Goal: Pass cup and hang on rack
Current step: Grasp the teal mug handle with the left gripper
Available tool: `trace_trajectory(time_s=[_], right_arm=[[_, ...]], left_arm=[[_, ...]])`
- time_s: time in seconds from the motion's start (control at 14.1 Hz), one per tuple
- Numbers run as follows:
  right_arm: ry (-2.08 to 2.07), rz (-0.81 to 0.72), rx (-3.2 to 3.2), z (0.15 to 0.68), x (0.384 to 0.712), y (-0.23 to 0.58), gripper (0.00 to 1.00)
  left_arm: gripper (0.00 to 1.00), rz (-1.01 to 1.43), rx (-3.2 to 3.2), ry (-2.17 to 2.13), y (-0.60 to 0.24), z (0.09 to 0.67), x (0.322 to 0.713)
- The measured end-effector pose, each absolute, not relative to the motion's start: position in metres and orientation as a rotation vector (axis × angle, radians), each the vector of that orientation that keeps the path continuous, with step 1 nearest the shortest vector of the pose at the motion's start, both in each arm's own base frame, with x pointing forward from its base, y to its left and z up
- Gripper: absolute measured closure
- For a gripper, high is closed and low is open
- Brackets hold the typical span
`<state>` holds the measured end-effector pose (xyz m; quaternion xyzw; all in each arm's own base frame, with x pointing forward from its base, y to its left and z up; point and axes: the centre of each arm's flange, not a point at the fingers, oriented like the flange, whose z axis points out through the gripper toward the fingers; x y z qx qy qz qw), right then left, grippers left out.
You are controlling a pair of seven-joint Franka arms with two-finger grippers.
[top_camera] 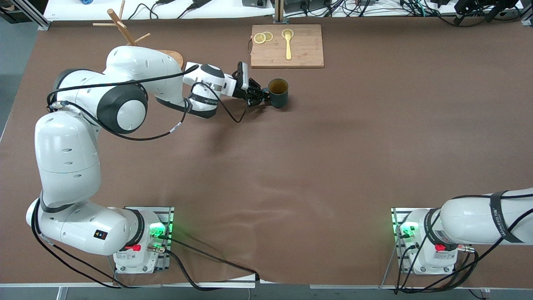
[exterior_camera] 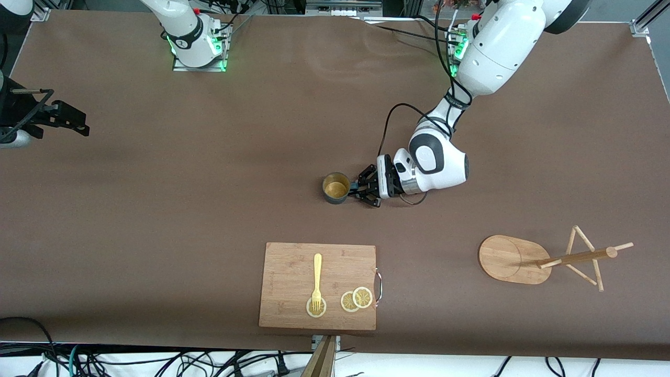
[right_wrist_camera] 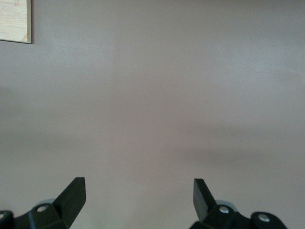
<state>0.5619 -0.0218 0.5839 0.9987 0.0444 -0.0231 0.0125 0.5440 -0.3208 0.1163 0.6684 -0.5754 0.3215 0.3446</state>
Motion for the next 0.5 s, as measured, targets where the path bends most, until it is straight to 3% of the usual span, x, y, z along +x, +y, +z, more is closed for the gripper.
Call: trace_trajectory(time_s=[0.5], right_arm=[[0.185,-0.049,3.110,0.587,0.563,-0.005,0.00]], left_arm=[[0.79,0.730,1.916,-1.120,-0.296,0.154,0.565]])
